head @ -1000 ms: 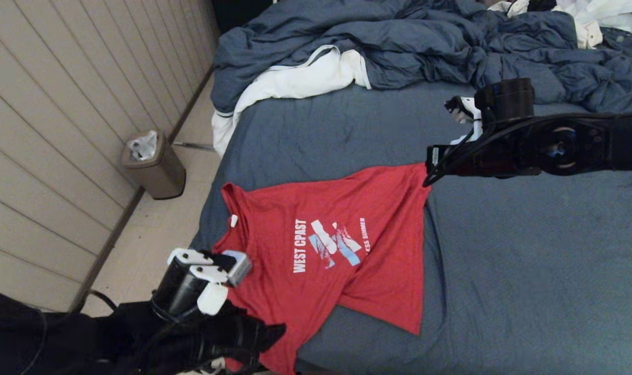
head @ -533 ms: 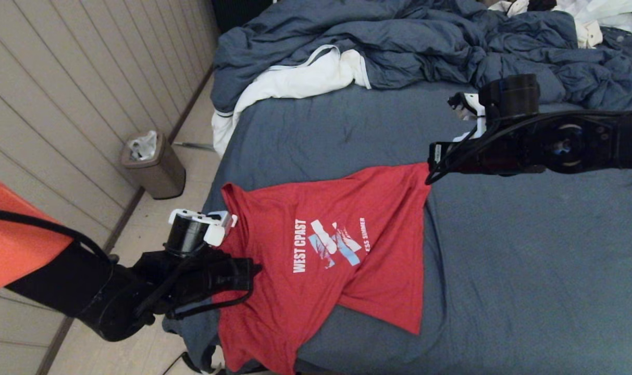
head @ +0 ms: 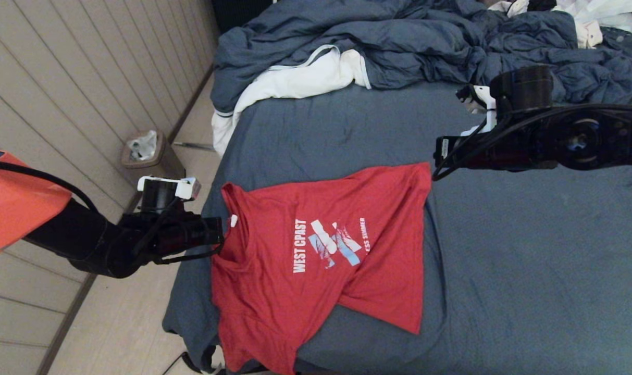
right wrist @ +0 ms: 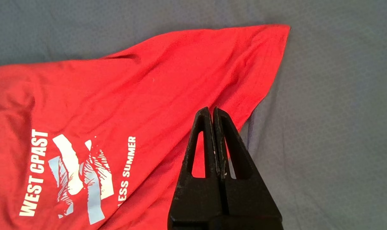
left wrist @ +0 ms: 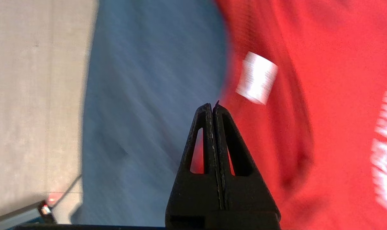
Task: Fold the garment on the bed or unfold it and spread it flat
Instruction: Unford the red T-shirt
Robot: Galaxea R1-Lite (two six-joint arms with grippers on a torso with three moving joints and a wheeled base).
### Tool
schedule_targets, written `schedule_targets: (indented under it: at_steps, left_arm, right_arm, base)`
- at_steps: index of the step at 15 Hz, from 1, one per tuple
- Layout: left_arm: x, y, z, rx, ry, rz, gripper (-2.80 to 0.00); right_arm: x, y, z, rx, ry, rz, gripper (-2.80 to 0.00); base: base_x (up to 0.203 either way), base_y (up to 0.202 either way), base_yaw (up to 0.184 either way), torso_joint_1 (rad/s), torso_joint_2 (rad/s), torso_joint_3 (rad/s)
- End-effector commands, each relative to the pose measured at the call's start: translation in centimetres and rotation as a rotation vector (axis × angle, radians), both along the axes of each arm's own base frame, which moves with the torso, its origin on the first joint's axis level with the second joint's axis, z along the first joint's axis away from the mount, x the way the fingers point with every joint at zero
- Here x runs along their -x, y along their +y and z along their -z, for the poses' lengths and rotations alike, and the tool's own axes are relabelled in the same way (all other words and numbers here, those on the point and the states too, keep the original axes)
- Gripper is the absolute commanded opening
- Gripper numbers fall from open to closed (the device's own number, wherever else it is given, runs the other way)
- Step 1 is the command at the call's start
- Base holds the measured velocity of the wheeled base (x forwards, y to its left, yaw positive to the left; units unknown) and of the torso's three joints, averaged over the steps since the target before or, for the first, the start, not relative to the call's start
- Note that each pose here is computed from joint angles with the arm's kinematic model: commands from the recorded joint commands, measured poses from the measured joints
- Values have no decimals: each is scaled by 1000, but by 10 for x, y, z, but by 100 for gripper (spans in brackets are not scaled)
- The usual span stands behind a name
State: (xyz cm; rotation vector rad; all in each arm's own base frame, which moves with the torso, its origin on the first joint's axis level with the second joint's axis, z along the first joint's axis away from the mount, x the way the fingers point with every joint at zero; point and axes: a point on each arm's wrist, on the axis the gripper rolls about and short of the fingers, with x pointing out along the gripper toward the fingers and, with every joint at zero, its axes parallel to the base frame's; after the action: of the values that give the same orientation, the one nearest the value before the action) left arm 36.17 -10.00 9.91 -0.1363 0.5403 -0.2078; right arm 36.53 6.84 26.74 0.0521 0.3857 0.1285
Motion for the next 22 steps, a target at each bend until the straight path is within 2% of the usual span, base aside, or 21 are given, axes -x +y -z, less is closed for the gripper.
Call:
schedule_targets:
  at_steps: [1,4,7,8,12,18,22]
  left_arm:
    - [-21,7,14,-9,0,-20,-280]
    - [-30,18,8,16,-36,5,-280]
    - [-35,30,5,-3,-49,-10,-280]
    - [-34,30,6,-3,-46,-9,0]
    - [-30,14,15,15,-19,41,0]
    - [-26,-7,30,47,23,72,0]
    - [-16,-7,13,64,-56,81,0]
  right_arm:
    - [-3,3,5,1,14,-4,-280]
    - [-8,3,11,6,28,-2,-280]
    - [-8,4,12,6,31,-6,-280]
    - [-9,4,13,7,33,-5,-280]
    - [-9,5,13,5,31,-6,-280]
    - [-8,4,12,6,29,-6,-280]
    - [-9,5,13,6,31,-6,-280]
  base:
    - [0,0,0,0,0,0]
    - [0,0,0,0,0,0]
    - [0,0,0,0,0,0]
    - [0,0,0,0,0,0]
    - [0,0,0,0,0,0]
    - [0,0,0,0,0,0]
    - [0,0,0,0,0,0]
